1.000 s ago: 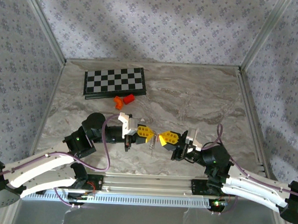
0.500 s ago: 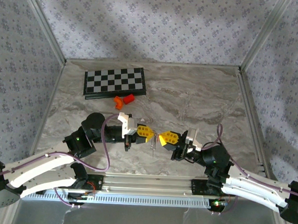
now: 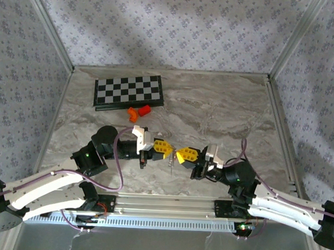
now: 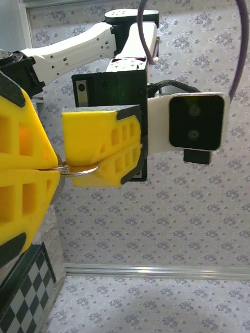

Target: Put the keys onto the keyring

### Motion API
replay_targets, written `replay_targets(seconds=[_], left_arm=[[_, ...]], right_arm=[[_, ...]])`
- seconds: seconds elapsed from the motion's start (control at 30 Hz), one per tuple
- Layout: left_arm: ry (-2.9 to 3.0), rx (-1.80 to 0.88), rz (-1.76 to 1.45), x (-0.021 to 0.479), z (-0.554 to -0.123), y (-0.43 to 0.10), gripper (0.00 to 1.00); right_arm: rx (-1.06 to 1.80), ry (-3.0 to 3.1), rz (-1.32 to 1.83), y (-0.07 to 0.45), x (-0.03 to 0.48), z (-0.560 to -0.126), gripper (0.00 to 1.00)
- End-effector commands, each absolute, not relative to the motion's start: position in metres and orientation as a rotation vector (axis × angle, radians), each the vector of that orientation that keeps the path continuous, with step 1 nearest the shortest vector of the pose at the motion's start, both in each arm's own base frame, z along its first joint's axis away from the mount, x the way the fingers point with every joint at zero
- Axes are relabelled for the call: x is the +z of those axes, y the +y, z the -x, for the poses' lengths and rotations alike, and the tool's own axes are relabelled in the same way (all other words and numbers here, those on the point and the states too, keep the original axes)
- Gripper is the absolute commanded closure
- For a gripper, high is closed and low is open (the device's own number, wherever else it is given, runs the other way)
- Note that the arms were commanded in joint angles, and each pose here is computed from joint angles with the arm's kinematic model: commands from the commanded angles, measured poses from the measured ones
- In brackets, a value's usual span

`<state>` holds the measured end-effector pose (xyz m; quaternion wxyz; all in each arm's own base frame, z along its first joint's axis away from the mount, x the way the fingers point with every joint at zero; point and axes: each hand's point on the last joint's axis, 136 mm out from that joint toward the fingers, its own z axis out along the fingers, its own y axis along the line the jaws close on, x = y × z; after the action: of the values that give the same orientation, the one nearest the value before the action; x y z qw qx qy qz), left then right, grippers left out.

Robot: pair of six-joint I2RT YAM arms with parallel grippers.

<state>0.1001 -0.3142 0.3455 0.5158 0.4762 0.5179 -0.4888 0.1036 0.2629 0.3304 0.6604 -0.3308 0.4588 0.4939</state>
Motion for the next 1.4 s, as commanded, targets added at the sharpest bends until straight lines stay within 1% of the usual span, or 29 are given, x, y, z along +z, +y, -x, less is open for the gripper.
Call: replay_targets(seconds=[0.0, 0.43, 0.97, 1.37], left_arm=[[1.188, -1.207, -1.138, 0.359, -0.093, -0.315, 1.00], [1.192, -1.204, -1.138, 0.358, -0.094, -0.314, 1.00], [1.143, -1.245, -1.177, 0.360, -0.083, -0.315, 1.00], [1.149, -1.245, -1.177, 0.358, -0.084, -0.316, 1.00]], right_arm=[[1.114, 0.979, 0.733, 0.259, 0.347, -0.101, 1.00], [1.108, 0.954, 0.706, 0.248, 0.352, -0.099, 1.00], [1.113, 0.947, 0.708, 0.250, 0.354, -0.099, 1.00], [1.107, 0.949, 0.697, 0.247, 0.353, -0.099, 1.00]])
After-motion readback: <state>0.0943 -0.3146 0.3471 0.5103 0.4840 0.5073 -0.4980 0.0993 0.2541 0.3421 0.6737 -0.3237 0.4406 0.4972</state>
